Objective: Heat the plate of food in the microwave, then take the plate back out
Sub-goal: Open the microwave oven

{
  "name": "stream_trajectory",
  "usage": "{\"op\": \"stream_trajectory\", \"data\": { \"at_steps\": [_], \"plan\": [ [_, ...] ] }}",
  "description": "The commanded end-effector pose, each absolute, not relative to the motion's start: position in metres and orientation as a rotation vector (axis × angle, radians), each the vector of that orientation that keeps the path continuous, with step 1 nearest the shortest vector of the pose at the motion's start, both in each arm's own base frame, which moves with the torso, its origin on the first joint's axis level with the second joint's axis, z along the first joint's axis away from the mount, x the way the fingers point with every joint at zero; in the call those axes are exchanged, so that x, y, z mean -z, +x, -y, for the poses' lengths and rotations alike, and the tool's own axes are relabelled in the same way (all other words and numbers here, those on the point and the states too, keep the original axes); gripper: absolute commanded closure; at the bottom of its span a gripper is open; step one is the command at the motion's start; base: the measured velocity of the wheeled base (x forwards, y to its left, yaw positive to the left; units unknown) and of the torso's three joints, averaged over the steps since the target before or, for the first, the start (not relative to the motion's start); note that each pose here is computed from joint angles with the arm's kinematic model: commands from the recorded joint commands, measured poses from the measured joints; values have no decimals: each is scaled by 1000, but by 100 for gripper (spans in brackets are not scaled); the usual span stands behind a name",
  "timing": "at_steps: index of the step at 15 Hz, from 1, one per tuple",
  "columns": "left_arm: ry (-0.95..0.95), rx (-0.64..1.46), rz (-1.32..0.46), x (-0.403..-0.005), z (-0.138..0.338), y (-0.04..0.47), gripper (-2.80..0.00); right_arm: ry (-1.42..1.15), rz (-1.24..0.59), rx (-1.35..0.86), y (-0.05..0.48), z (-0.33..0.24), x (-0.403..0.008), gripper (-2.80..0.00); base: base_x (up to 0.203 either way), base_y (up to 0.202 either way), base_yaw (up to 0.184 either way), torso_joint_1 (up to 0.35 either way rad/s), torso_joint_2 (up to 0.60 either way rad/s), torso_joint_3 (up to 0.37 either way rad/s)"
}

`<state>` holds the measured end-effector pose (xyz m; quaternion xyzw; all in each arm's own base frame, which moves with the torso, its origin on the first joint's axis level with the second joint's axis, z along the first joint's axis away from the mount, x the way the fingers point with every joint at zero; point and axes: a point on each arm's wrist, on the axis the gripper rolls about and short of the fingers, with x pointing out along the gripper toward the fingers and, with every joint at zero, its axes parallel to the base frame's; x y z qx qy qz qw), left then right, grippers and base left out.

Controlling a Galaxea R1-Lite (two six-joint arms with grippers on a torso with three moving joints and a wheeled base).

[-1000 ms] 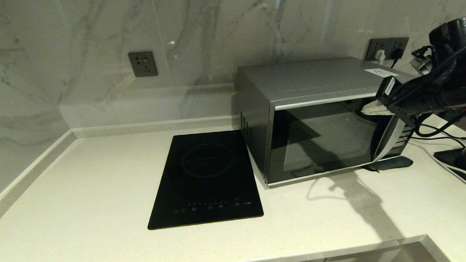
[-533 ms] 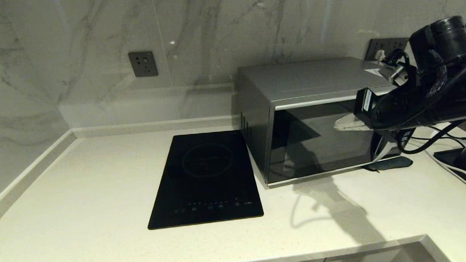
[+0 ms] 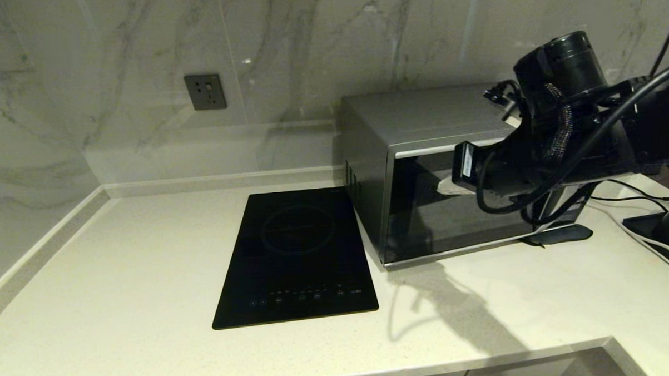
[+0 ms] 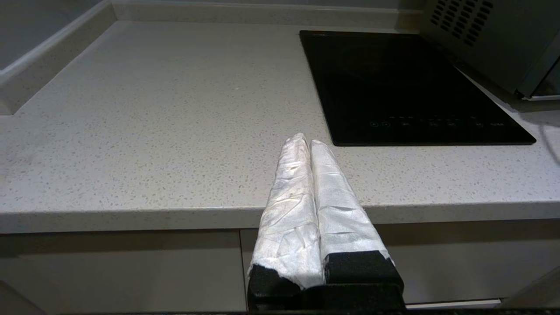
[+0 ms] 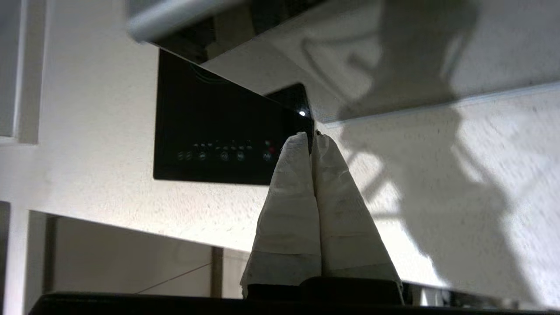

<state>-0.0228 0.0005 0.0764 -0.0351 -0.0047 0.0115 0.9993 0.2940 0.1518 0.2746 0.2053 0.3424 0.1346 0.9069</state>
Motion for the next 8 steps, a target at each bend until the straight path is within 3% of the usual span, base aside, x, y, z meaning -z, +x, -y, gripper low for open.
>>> {"op": "stream_trajectory", "data": {
  "at_steps": [1, 8],
  "plan": [
    [-71, -24, 9, -76, 0, -23, 0, 393, -702, -282, 306, -178, -269, 0, 0, 0, 0, 0, 0, 0],
    [-71, -24, 9, -76, 0, -23, 0, 328, -562, -136, 329, -203, -256, 0, 0, 0, 0, 0, 0, 0]
  ]
}}
